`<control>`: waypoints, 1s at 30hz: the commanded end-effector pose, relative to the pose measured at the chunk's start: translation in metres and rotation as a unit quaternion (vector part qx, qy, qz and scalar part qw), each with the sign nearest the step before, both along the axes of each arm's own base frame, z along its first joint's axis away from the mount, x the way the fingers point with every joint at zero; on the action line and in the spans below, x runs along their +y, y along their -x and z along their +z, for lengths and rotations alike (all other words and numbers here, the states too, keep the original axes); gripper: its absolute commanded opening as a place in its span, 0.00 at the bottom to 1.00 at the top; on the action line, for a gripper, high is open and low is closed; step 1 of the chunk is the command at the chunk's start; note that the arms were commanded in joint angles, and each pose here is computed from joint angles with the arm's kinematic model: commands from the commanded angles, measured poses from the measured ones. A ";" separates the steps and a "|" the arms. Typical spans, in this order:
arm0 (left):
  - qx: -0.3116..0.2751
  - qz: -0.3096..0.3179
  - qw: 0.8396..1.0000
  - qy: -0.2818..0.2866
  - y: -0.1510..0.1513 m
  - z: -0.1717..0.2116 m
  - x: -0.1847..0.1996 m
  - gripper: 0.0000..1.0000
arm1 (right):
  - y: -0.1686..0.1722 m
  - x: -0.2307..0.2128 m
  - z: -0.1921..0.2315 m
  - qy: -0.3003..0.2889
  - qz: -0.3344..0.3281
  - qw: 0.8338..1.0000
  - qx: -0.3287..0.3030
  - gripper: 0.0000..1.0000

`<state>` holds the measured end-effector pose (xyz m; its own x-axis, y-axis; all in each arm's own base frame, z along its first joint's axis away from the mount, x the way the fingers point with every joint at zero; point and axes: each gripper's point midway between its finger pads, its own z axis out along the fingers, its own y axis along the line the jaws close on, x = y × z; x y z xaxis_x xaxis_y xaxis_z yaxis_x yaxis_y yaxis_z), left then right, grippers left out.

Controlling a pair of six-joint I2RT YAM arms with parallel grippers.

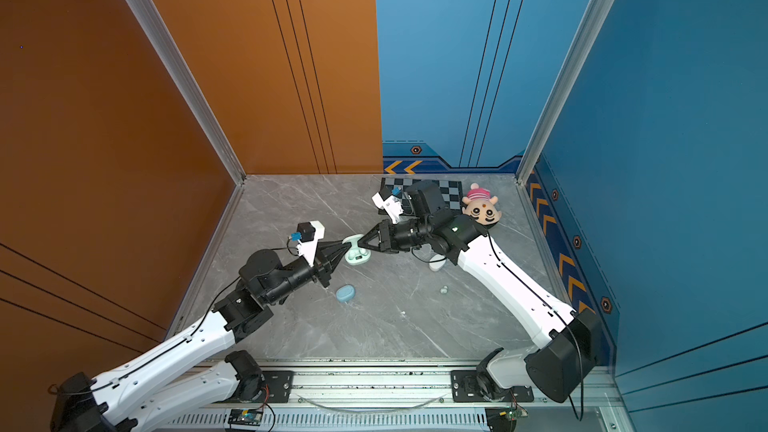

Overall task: Insert the wireless bluetooth earbuds into the charging case
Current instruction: 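Lift the earbud with the right gripper to the case in the left gripper, then press the earbud into a case slot and open the right gripper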

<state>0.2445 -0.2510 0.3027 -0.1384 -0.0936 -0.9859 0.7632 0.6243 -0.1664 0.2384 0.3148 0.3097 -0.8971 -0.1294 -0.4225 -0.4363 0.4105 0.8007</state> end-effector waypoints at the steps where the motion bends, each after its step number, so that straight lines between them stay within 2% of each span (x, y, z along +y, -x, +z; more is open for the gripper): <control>1: -0.035 -0.001 0.999 0.021 0.002 0.027 -0.002 0.00 | 0.001 0.004 -0.006 0.000 0.005 1.000 0.004 0.15; 17: -0.043 -0.002 0.999 0.026 0.005 0.033 -0.001 0.00 | -0.002 -0.002 -0.017 0.019 -0.001 1.000 -0.006 0.16; 21: -0.043 -0.004 0.999 0.025 0.004 0.035 -0.003 0.00 | -0.003 -0.002 -0.017 0.022 -0.004 1.000 -0.009 0.21; 24: -0.044 -0.006 0.999 0.025 0.005 0.036 -0.005 0.00 | -0.006 -0.003 -0.014 0.024 -0.010 1.000 -0.017 0.30; 30: -0.045 -0.009 0.999 0.026 0.005 0.037 -0.007 0.00 | -0.013 -0.006 -0.001 0.019 -0.023 0.999 -0.037 0.34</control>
<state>0.2470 -0.2534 0.3003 -0.1323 -0.0798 -0.9880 0.7588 0.6332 -0.1528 0.2395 0.3156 0.3049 -0.8837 -0.1399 -0.4467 -0.4617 0.4177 0.7826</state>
